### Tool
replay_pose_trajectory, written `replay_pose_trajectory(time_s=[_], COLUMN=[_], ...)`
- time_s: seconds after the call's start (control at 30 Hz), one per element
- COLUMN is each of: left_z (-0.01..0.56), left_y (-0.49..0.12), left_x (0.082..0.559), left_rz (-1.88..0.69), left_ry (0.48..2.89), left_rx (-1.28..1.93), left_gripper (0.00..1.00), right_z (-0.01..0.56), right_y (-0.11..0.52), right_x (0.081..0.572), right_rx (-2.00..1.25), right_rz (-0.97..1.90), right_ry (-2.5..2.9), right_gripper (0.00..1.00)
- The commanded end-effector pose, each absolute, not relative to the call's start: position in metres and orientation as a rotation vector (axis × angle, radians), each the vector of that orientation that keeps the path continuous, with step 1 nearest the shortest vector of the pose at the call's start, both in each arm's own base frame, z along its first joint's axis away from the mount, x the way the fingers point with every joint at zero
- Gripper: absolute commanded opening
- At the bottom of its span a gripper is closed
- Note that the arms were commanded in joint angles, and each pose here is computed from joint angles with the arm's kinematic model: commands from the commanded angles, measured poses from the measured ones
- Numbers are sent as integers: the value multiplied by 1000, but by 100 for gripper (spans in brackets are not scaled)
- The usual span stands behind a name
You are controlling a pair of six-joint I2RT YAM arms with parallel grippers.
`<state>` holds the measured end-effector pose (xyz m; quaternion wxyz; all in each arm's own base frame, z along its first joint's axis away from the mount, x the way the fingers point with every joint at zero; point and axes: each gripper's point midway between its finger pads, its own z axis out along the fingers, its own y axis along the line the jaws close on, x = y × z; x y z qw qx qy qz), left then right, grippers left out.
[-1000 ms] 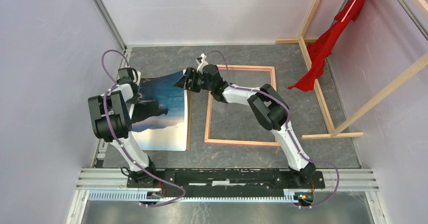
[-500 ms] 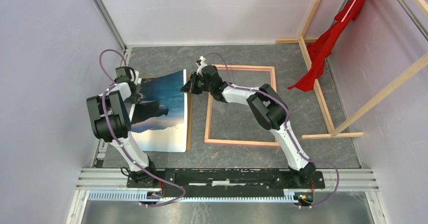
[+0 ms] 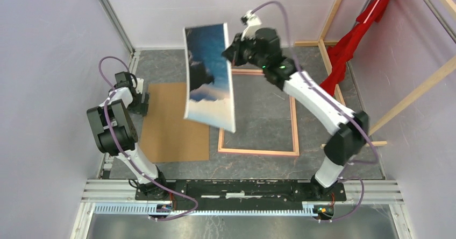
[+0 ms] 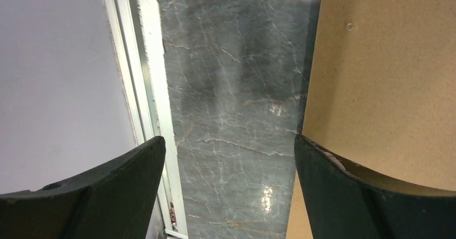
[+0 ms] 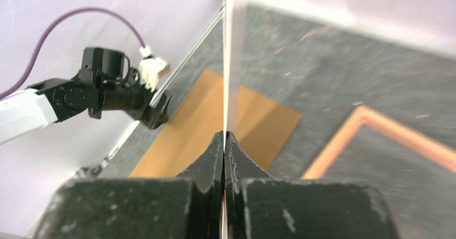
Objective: Put the photo into the frame
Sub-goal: Pick up the photo at the center of the board, then turn over the photo from the photo frame.
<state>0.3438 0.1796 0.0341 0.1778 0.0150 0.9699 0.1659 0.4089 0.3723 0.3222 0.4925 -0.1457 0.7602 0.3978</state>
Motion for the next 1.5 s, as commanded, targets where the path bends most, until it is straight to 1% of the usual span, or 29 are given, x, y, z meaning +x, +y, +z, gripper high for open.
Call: replay_pose_trajectory(time_s=[0.0,0.1,0.17,0.27,0.37,0.47,0.53,0.6,0.77,0.9,1.07,1.2,1.37,1.47], left_z=[54,57,57,57,58,60,61,61,62,62,61,63,66,67], left_y=[170,168,168,166,165,165,164,164,162,160,158,158,159,160], left_x=[342,342,341,340,340,341,341,342,339,339,338,337,337,336], left_rz=[406,396,390,385,378,375,370,365,360,347,340,347,355,362], left_ry=[2722,2711,2712,2714,2711,2705,2703,2700,2700,2697,2697,2687,2678,2676], left_rx=[92,92,93,101,105,98,95,93,102,105,105,112,123,130], left_gripper=[96,97,99,100,100,100,100,100,100,100,100,100,100,100], right_z=[364,379,382,400,433,457,452,433,345,275,209,184,180,176], right_y=[274,201,162,113,77,64,70,84,125,150,181,203,225,247], right_x=[390,369,351,324,301,291,295,304,325,325,321,324,336,338], right_rx=[-394,-270,-180,-82,-8,7,-27,-81,-234,-291,-282,-183,-79,-32], right_rz=[439,164,47,-87,-177,-204,-203,-199,-199,-165,-17,69,138,328], right_ry=[1864,1861,1847,1783,1731,1715,1744,1809,2048,2196,2330,2424,2471,2483], right_gripper=[0,0,0,0,0,0,0,0,0,0,0,0,0,0])
